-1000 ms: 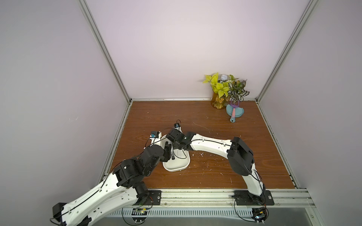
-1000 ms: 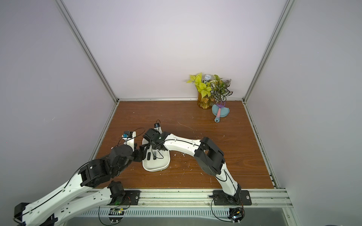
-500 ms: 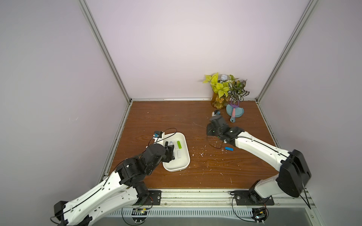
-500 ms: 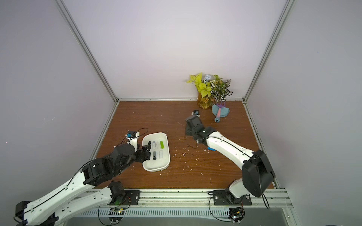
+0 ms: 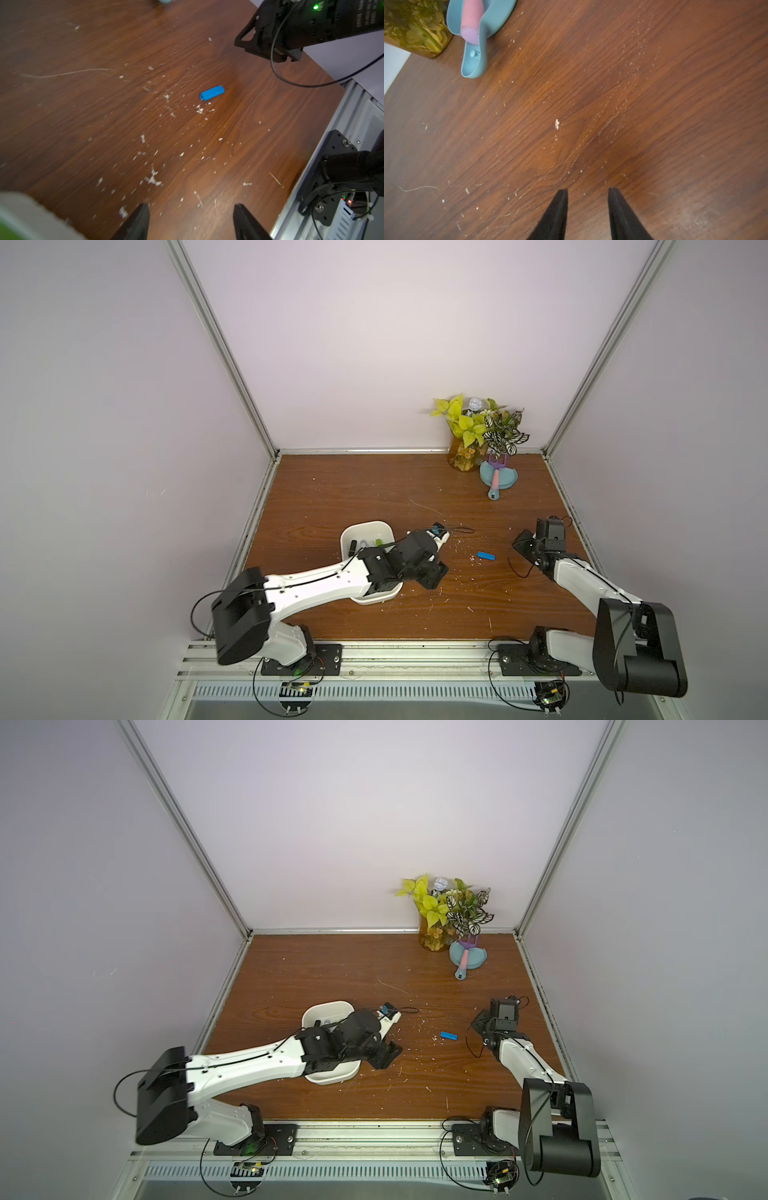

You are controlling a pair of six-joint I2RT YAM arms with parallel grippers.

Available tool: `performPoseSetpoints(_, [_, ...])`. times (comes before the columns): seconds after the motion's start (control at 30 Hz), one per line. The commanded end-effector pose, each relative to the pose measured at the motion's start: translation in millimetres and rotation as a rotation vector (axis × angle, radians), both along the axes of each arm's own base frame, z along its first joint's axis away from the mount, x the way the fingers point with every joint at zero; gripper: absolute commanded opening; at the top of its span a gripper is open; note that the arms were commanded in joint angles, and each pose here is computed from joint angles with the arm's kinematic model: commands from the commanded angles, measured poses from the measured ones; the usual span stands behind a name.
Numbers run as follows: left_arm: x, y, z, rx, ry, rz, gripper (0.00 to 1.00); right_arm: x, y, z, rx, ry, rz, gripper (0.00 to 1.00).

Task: Put the usb flash drive into the storage box
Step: Pick up the USB flash from the center of the board.

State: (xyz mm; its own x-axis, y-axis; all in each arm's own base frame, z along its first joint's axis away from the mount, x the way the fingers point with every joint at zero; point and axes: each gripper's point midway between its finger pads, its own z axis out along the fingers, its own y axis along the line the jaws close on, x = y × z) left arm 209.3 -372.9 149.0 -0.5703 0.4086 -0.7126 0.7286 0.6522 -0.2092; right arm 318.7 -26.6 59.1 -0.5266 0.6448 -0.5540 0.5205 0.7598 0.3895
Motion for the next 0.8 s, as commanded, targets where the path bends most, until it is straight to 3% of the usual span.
performPoseSetpoints(0.0, [4, -61, 12, -0.071, -0.095, -0.214, 0.64, 18, 0, 29, 0.038, -0.161, -0.026, 0.39])
performPoseSetpoints(0.13, [23, -106, -25, 0.056, -0.087, -0.322, 0.62, 14, -1, 31, 0.07, -0.188, -0.032, 0.39])
performPoseSetpoints(0.43, [63, -152, -72, 0.161, -0.104, -0.414, 0.61, 9, -6, 37, 0.048, -0.208, -0.051, 0.39])
performPoseSetpoints(0.77, [69, -154, -108, 0.256, -0.107, -0.451, 0.55, 11, 2, 35, 0.084, -0.21, -0.021, 0.39])
